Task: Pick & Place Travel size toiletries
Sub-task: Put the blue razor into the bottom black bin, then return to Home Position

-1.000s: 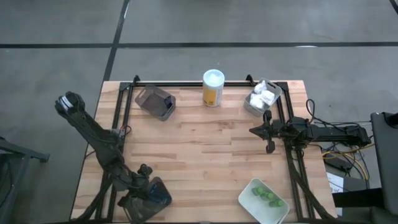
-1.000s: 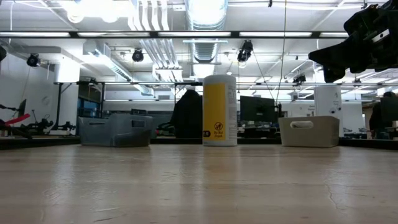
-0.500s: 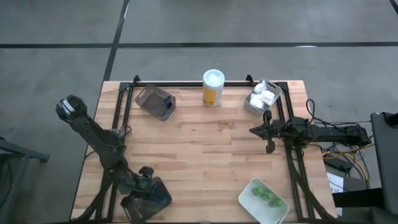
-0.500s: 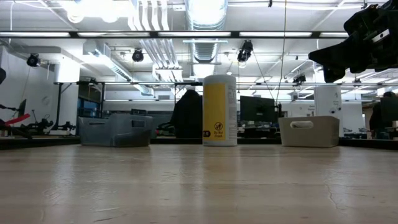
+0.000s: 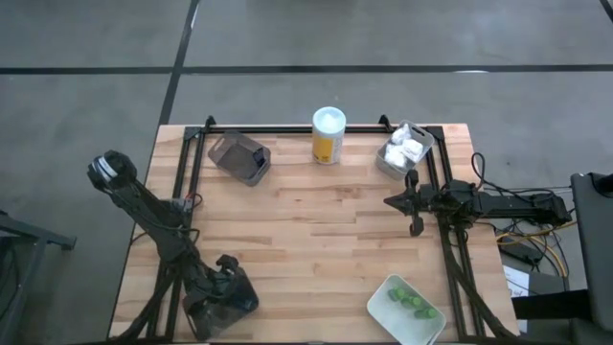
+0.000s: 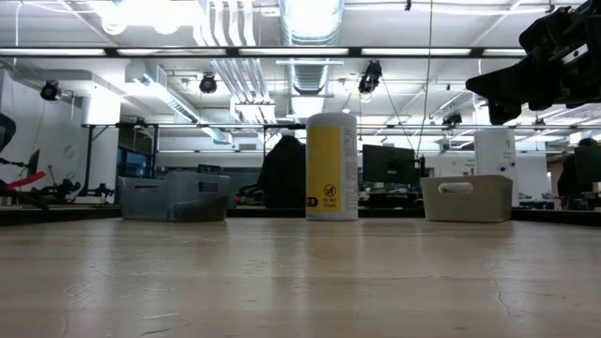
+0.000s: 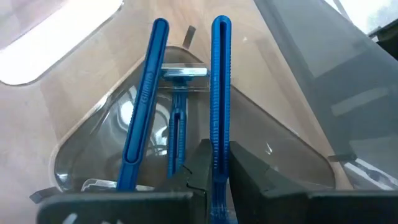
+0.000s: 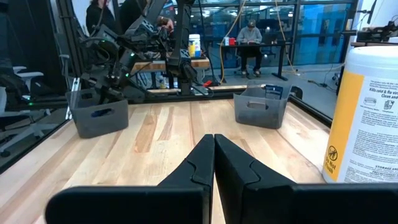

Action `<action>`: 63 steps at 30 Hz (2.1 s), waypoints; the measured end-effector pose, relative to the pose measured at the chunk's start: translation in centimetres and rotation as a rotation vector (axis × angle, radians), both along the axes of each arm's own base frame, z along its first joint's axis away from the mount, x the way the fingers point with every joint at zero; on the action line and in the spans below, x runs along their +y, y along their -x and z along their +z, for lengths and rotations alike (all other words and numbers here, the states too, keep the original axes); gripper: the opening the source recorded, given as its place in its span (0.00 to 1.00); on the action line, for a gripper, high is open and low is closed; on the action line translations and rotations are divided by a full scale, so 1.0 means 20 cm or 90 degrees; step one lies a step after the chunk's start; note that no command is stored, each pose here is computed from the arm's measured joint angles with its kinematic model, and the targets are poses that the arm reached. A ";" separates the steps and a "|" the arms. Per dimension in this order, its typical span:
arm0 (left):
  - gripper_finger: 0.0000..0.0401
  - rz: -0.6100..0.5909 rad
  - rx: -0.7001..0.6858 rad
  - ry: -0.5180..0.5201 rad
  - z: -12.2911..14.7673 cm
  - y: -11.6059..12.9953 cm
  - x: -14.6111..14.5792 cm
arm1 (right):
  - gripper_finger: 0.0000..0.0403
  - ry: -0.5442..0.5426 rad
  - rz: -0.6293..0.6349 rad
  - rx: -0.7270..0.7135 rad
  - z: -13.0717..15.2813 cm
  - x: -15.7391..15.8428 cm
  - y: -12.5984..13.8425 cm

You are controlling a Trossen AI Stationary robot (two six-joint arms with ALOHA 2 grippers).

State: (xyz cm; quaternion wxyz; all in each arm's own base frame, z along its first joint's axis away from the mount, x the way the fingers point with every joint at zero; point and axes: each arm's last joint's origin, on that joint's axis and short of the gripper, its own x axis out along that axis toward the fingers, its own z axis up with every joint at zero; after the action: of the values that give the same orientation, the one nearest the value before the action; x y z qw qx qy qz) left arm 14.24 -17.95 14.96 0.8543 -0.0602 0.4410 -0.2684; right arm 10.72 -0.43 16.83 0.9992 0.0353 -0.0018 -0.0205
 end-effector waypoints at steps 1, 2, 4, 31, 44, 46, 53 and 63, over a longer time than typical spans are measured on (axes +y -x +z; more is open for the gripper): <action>0.09 -0.003 -0.002 -0.001 0.00 0.00 0.00 | 0.02 0.000 0.000 0.000 0.00 0.00 0.00; 0.09 -0.010 -0.006 -0.005 0.00 0.00 0.00 | 0.02 0.001 0.000 0.000 0.00 0.00 0.00; 0.10 -0.026 -0.015 -0.015 0.00 0.00 0.00 | 0.02 0.001 0.000 0.000 0.00 0.00 0.00; 0.29 -0.051 -0.048 0.024 0.11 -0.01 -0.02 | 0.02 0.000 0.000 0.000 0.00 0.00 0.00; 0.29 -0.049 -0.139 0.012 0.23 -0.05 -0.04 | 0.02 0.000 0.000 0.000 0.00 0.00 0.00; 0.29 -0.043 -0.134 0.013 0.22 -0.04 -0.04 | 0.02 0.000 0.000 0.000 0.00 0.00 0.00; 0.29 0.083 -0.233 -0.048 0.27 -0.08 -0.01 | 0.02 0.001 0.000 0.000 0.00 0.00 0.00; 0.28 0.147 -0.398 -0.003 0.52 -0.02 0.22 | 0.02 0.001 0.000 0.000 0.00 0.00 0.00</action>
State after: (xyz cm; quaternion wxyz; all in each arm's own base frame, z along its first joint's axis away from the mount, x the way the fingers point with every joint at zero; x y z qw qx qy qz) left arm 14.58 -13.51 25.37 0.9731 -0.0221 0.1486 -0.1745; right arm 10.72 -0.43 16.83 0.9992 0.0345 -0.0018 -0.0203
